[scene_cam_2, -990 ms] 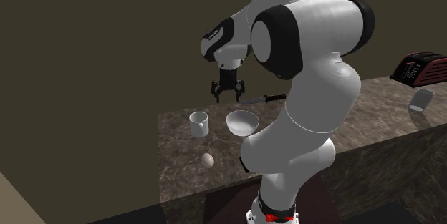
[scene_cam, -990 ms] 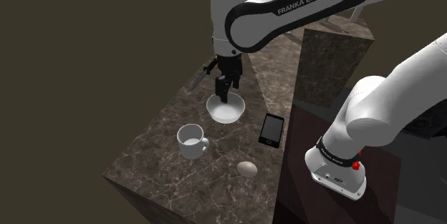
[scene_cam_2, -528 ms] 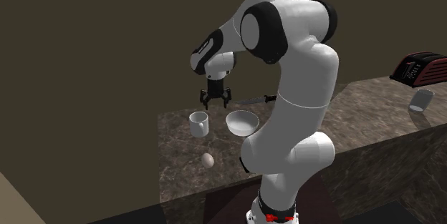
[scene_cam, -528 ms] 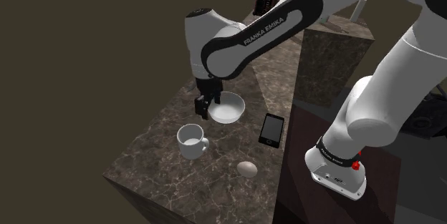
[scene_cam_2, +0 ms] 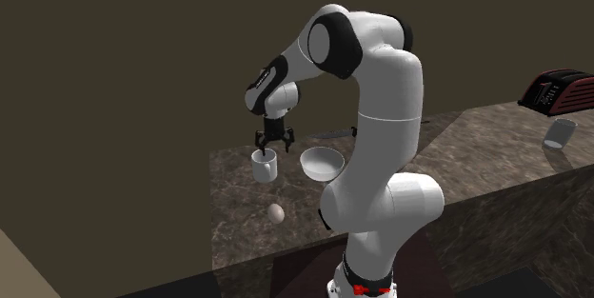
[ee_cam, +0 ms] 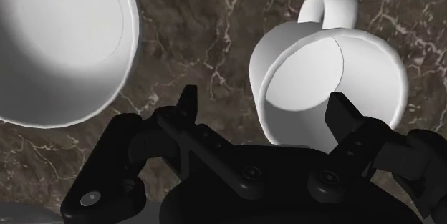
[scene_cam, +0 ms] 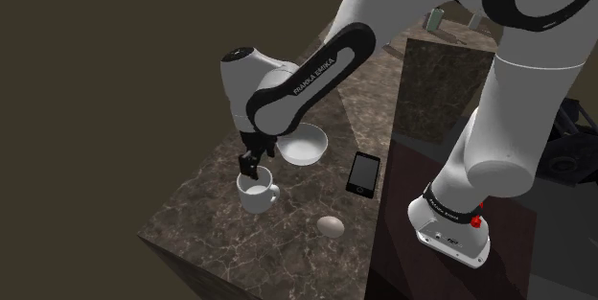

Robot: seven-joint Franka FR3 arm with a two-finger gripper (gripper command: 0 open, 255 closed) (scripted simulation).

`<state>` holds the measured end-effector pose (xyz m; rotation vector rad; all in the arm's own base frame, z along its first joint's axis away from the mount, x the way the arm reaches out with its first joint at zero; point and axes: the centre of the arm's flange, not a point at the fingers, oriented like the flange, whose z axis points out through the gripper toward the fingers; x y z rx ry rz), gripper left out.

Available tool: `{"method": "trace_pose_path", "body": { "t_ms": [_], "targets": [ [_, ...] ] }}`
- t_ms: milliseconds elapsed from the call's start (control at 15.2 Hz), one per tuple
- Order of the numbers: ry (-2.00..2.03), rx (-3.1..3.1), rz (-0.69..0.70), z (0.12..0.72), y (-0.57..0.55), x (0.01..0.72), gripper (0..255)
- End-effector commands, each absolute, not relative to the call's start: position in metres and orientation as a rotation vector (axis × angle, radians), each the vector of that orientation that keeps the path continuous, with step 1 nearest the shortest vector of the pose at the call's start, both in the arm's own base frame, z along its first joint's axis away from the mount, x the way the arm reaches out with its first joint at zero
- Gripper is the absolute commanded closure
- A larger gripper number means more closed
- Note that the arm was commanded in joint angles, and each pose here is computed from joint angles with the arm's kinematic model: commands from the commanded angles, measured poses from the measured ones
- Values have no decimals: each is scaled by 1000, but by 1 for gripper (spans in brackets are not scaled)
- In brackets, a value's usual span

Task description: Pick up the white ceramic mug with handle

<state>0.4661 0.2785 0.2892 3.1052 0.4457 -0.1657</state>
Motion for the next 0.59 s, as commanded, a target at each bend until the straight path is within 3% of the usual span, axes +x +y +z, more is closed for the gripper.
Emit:
{"method": "trace_pose_path", "body": {
  "t_ms": [0, 396, 462, 528],
  "targets": [
    [447, 3105, -165, 279, 280, 465, 0],
    [447, 3105, -165, 254, 280, 465, 0],
    [447, 3105, -165, 254, 281, 465, 255],
    [447, 3105, -165, 254, 281, 465, 255]
  ]
}}
